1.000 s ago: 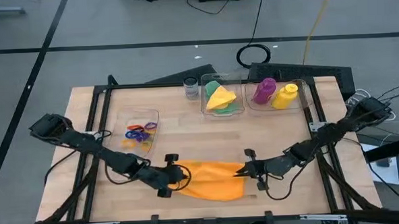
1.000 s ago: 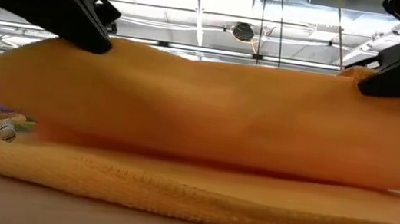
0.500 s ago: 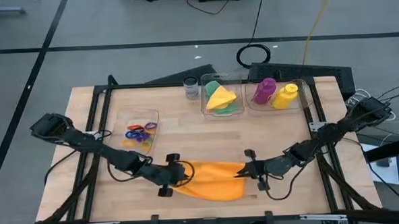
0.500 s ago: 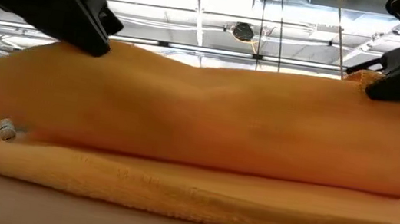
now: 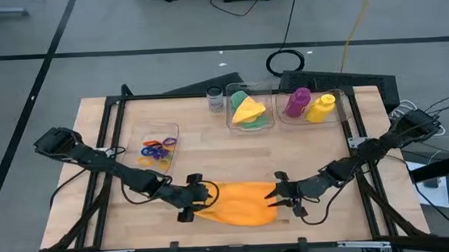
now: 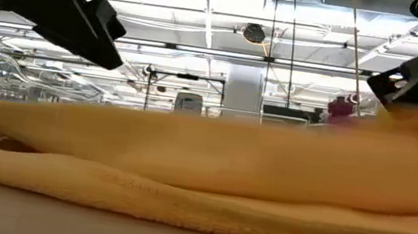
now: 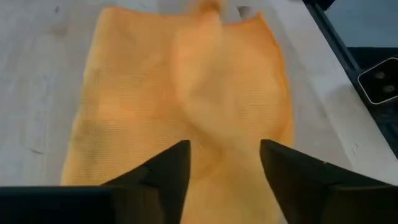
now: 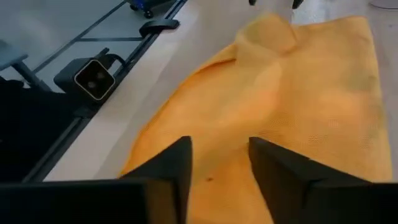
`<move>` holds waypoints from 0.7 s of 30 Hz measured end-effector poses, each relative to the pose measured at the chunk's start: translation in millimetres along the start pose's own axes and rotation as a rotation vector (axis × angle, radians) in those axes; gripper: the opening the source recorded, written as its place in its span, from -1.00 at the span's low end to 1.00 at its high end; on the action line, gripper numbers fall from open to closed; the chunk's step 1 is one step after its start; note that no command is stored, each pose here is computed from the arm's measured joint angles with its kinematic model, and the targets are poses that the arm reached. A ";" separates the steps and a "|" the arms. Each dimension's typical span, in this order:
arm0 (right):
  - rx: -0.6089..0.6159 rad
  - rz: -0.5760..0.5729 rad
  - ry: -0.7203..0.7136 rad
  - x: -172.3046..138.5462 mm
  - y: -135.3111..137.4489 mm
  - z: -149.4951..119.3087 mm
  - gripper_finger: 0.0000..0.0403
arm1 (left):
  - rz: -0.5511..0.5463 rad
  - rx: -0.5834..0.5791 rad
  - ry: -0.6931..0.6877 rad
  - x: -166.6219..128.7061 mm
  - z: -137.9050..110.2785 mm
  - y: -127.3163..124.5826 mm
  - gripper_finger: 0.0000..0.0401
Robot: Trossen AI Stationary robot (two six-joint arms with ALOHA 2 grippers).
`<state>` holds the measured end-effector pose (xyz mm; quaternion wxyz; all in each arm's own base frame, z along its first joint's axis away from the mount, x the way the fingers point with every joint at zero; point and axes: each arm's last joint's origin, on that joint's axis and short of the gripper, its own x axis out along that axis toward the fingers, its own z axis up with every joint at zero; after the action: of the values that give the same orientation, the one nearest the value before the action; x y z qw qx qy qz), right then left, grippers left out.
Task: Pick & Place Sports Items
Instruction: Fold the orange towel
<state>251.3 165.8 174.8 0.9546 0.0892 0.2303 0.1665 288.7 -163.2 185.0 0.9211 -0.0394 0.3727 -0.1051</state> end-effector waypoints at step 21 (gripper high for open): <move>-0.066 -0.144 -0.053 2.7 -5.6 0.1 0.09 | 0.073 0.006 0.072 24.9 -9.4 21.2 -0.04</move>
<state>255.1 161.6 172.3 0.9723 0.0453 0.2051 0.1026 303.1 -148.0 158.1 0.9104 -0.0191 0.4066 -0.0738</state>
